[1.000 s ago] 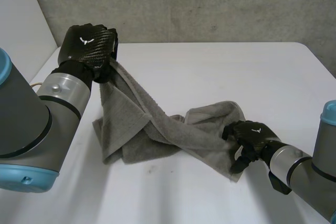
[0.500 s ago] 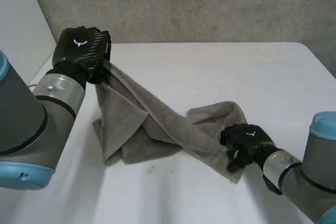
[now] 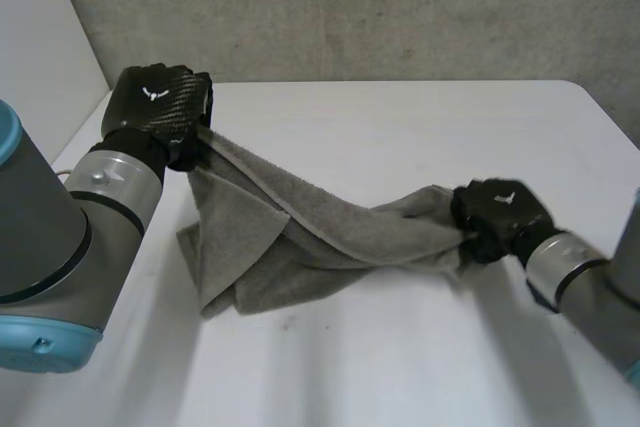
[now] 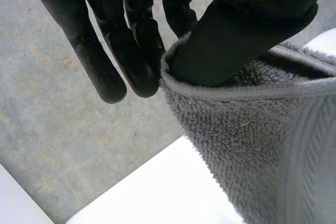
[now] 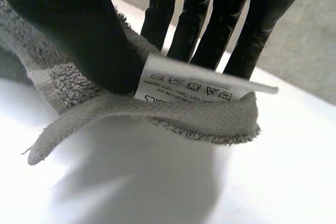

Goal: Fold the towel.

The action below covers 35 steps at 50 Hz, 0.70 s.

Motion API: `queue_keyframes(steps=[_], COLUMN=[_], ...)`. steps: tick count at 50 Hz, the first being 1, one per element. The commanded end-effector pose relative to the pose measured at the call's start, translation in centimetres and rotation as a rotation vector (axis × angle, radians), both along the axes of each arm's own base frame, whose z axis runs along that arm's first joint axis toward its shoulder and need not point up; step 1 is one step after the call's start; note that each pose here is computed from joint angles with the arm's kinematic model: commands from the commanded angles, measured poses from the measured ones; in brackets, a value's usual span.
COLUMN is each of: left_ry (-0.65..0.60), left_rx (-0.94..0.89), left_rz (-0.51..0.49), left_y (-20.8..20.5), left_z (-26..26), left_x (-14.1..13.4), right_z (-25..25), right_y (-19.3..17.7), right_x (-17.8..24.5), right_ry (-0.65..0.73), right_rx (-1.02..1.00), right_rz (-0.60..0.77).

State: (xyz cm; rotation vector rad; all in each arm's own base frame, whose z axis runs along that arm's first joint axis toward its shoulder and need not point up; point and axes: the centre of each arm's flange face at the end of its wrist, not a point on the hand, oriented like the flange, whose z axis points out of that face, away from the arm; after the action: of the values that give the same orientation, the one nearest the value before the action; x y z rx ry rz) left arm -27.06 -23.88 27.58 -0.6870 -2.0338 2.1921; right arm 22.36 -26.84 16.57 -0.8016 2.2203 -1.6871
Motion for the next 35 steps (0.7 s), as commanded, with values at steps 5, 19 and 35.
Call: queue_keyframes(steps=[5,19,35], left_ry=[-0.004,-0.168,-0.23], left_rx=[-0.01,0.203,0.184], left_rz=[0.009,0.019,0.011], left_y=[2.2,3.1,-6.3], left_z=[4.4,3.9,-5.7], left_x=[1.8,2.9,-1.3], right_z=[16.2,18.0,9.8], right_y=[0.9,0.3,-7.0], right_x=[-3.2,-4.3,0.3], right_ry=[0.061,0.257,0.34], right_rx=[-0.204,-0.146,-0.036], right_rz=[0.054,0.089,0.091])
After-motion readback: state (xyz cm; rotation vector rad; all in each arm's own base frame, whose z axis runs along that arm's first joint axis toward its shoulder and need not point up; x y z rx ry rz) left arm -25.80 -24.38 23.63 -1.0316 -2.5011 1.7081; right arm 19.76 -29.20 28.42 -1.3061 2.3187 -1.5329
